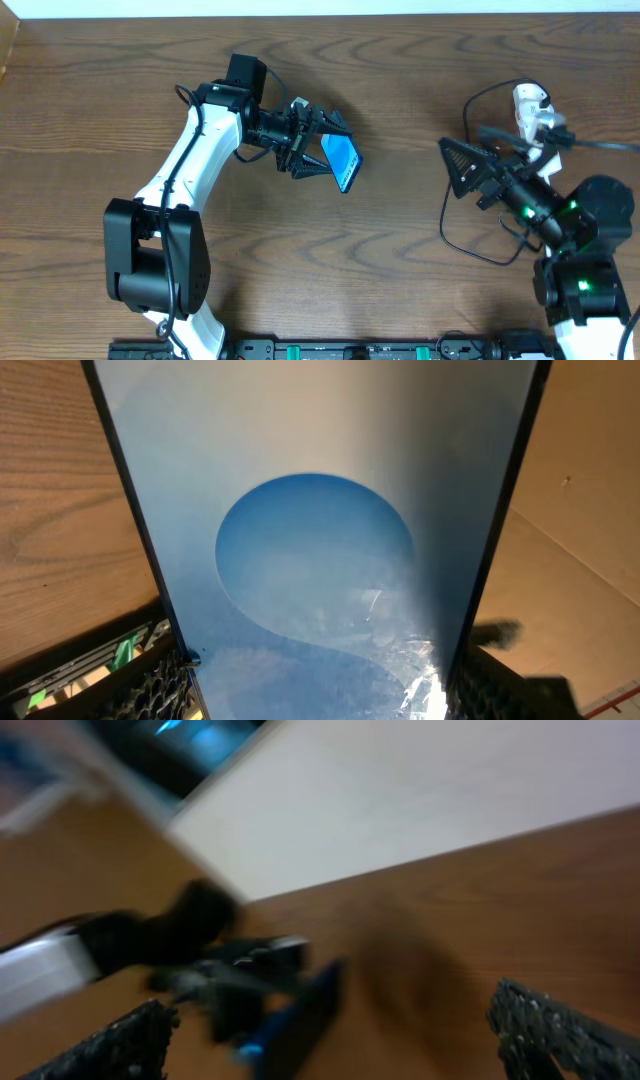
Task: Plug charger to phone and switch on socket
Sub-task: 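Move the right gripper to the phone and grasp its edge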
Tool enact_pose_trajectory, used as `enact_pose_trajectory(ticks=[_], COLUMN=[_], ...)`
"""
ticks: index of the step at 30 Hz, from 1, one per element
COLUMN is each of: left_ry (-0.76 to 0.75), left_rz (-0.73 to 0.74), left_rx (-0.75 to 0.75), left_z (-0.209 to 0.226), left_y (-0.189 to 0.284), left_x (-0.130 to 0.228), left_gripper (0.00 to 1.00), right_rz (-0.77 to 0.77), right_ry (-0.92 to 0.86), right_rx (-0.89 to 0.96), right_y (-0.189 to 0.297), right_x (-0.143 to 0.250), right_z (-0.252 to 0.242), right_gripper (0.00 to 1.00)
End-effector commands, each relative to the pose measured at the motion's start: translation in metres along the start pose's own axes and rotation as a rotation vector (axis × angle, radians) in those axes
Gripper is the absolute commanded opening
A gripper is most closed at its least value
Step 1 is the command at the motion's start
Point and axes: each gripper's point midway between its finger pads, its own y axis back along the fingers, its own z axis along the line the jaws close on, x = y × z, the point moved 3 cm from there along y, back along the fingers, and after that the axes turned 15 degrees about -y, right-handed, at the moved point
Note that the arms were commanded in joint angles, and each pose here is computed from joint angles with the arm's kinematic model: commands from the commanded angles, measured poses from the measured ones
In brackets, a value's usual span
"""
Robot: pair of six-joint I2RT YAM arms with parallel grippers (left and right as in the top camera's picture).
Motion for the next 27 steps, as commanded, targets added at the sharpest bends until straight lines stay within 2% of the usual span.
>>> enact_pose_trajectory(ticks=[1,3,9,15,23,27], left_ry=[-0.017,-0.016,-0.017,-0.017,-0.017,-0.017], left_rz=[0.012,0.012,0.012,0.012,0.012,0.012], left_rx=[0.043,0.042,0.042,0.042,0.042,0.042], left_z=[-0.01,-0.01,-0.01,-0.01,-0.01,-0.01], left_y=[0.004,0.004,0.004,0.004,0.004,0.004], left_x=[0.004,0.004,0.004,0.004,0.004,0.004], left_gripper=[0.68,0.68,0.68,0.68,0.68,0.68], right_rz=[0.204,0.213,0.091,0.123,0.107,0.123], right_ry=[-0.057,-0.075,-0.191,-0.208,-0.106,-0.059], right_rx=[-0.154,-0.137,-0.017,0.044,0.41,0.44], right_y=[-0.004,-0.008,-0.028,-0.051,-0.073,-0.079], right_x=[0.024,0.025,0.005,0.014,0.04,0.063], right_z=[0.021,0.014,-0.012,-0.011,0.005,0.021], right_gripper=[0.99,0.99,0.99,0.93,0.86,0.85])
